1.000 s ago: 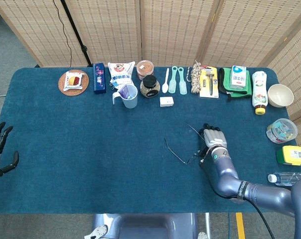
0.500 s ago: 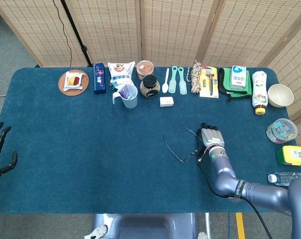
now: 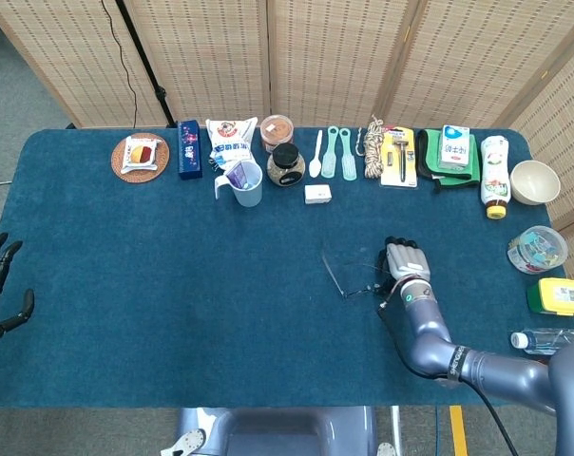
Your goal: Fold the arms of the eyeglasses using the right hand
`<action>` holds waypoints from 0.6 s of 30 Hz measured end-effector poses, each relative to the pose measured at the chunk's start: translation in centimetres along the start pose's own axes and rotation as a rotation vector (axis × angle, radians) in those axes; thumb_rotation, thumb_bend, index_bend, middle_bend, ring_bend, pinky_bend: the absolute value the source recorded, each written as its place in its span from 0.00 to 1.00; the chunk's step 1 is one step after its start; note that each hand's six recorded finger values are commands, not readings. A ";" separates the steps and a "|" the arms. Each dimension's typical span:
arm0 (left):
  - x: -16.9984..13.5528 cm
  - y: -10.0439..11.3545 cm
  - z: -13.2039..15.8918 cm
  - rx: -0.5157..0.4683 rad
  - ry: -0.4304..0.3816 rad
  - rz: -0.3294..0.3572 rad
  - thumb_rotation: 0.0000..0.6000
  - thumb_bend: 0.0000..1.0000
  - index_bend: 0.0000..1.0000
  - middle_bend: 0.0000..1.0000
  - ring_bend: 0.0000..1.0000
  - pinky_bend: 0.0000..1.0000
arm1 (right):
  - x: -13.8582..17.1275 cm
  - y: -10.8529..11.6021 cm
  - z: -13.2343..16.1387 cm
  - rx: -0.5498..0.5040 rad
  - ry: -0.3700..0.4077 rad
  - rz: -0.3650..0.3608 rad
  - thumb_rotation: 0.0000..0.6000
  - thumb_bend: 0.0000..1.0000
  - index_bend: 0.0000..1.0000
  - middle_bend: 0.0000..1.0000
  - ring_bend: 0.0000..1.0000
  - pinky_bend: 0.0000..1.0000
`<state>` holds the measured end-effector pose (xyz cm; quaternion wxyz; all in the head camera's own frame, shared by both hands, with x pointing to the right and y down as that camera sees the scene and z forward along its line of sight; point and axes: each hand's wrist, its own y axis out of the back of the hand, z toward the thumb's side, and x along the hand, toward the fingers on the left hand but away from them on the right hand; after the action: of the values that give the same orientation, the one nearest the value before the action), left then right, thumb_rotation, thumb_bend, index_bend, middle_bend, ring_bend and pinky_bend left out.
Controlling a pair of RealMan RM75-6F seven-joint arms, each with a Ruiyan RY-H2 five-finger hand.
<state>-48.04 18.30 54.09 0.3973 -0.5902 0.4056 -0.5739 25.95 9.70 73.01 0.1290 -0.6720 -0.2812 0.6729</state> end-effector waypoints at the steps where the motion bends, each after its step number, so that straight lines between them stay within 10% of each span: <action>1: 0.0 0.0 0.1 -0.001 -0.001 -0.001 0.64 0.50 0.10 0.00 0.02 0.05 | 0.0 0.0 -0.1 -0.004 -0.001 -0.003 1.00 0.15 0.55 0.14 0.07 0.00; 18: 0.2 0.0 0.5 0.003 -0.009 -0.005 0.63 0.50 0.10 0.00 0.01 0.05 | -0.4 0.4 -1.3 -0.025 -0.018 -0.031 1.00 0.15 0.58 0.16 0.08 0.00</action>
<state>-47.55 18.14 54.14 0.3986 -0.5931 0.4014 -0.5730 27.36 9.42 73.20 0.1283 -0.6631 -0.3010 0.6732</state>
